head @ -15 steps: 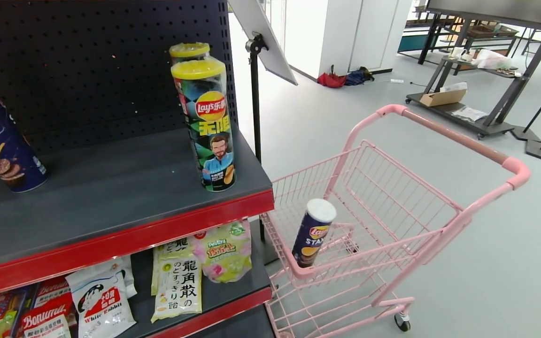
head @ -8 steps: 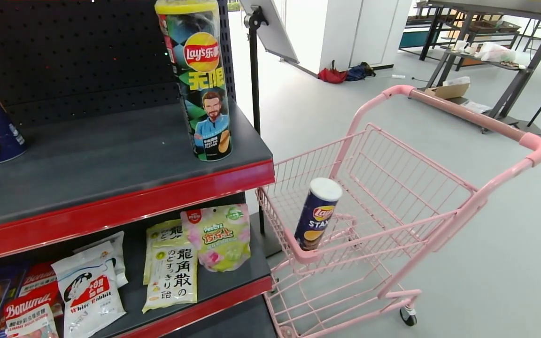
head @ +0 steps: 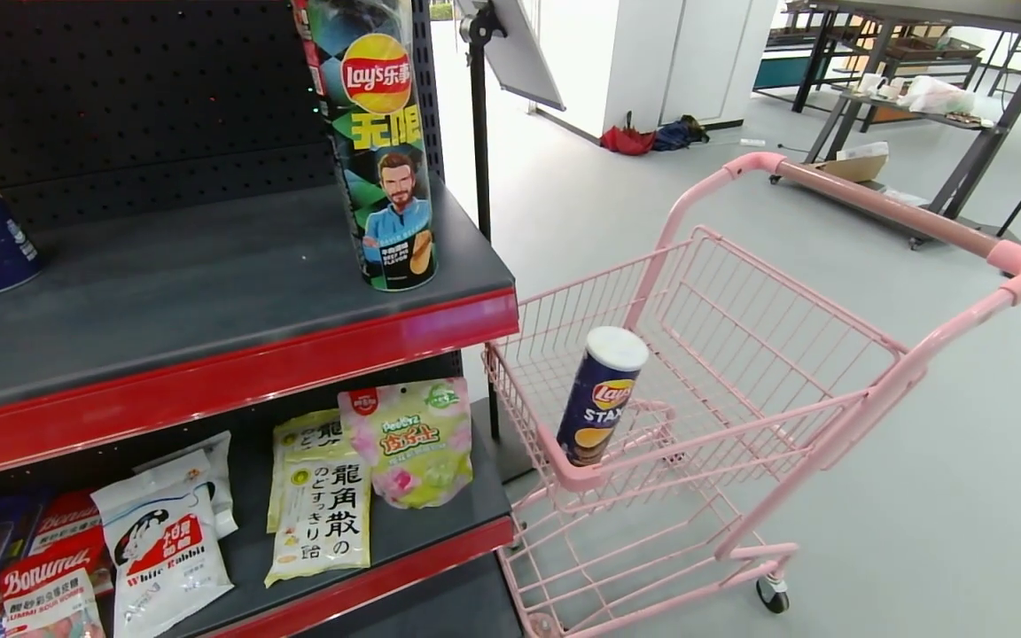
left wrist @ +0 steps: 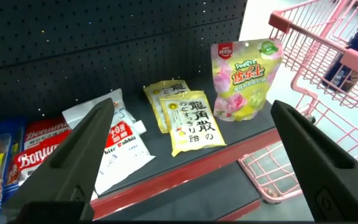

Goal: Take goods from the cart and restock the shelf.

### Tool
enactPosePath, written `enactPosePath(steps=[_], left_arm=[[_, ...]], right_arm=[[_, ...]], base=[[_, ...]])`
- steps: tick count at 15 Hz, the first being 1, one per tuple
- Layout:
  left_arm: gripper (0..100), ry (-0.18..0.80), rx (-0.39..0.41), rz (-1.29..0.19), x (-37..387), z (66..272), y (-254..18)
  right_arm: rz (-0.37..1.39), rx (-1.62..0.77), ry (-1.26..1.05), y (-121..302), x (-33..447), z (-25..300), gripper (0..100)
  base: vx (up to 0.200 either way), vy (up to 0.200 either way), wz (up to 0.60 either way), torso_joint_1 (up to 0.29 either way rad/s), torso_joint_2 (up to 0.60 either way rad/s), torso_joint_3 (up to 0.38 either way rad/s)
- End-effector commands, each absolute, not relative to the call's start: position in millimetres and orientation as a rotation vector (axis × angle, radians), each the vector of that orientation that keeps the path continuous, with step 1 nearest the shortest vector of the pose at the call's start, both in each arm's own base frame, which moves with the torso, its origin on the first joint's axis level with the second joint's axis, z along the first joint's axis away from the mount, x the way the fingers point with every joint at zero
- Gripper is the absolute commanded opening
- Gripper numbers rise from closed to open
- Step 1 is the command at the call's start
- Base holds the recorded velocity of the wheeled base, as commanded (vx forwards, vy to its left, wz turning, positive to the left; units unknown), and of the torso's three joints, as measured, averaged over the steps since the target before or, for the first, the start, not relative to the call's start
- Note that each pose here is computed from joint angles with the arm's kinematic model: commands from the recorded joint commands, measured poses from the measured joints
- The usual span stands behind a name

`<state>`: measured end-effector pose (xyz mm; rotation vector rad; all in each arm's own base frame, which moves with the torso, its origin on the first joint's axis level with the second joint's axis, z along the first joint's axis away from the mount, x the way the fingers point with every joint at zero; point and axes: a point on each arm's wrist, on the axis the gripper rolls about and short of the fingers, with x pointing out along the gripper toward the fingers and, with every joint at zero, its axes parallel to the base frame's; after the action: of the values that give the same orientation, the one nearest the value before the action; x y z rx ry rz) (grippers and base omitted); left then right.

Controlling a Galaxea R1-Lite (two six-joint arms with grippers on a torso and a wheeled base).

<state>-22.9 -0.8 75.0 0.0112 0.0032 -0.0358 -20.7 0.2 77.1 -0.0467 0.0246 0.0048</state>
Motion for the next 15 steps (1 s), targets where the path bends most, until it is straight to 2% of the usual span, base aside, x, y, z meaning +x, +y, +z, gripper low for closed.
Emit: enactPosePath(steps=[1,2,3,4,5,6,7,8,10,12,14,15], left_arm=[[100,0.004,0.012,-0.032,-23,75,-1],[100,0.004,0.014,-0.032,-23,75,-1],[100,0.004,0.015,-0.032,-23,75,-1],[100,0.003,0.015,-0.031,-23,75,-1],[100,0.004,0.017,-0.032,-23,75,-1],[100,0.003,0.017,-0.032,-23,75,-1],[100,0.003,0.018,-0.035,-23,75,-1],[100,0.003,0.018,-0.035,-23,75,-1],[100,0.003,0.018,-0.031,-23,75,-1],[100,0.003,0.02,-0.032,-23,75,-1],[100,0.003,0.02,-0.032,-23,75,-1],[100,0.003,0.02,-0.031,-23,75,-1]], right_arm=[[0.007,-0.057,-0.008,0,-23,77,100],[0.011,-0.06,-0.008,0,-23,77,100],[0.04,-0.056,-0.053,1,-26,91,100],[0.055,-0.045,-0.067,1,-25,125,100],[0.072,0.093,-0.018,2,10,213,100],[0.124,0.112,-0.019,3,36,257,100],[0.182,0.085,0.026,6,63,271,100],[0.22,0.068,0.087,9,84,270,100],[0.293,0.11,0.28,26,147,235,100],[0.395,0.126,0.343,54,189,191,100],[0.518,0.108,0.396,78,208,147,100],[0.555,0.098,0.413,83,214,136,100]], base=[[0.0,0.0,0.0,0.0,0.0,0.0],[0.0,0.0,0.0,0.0,0.0,0.0],[0.0,0.0,0.0,0.0,0.0,0.0],[0.0,0.0,0.0,0.0,0.0,0.0],[0.0,0.0,0.0,0.0,0.0,0.0],[0.0,0.0,0.0,0.0,0.0,0.0],[0.0,0.0,0.0,0.0,0.0,0.0],[0.0,0.0,0.0,0.0,0.0,0.0],[0.0,0.0,0.0,0.0,0.0,0.0],[0.0,0.0,0.0,0.0,0.0,0.0],[0.0,0.0,0.0,0.0,0.0,0.0],[0.0,0.0,0.0,0.0,0.0,0.0]])
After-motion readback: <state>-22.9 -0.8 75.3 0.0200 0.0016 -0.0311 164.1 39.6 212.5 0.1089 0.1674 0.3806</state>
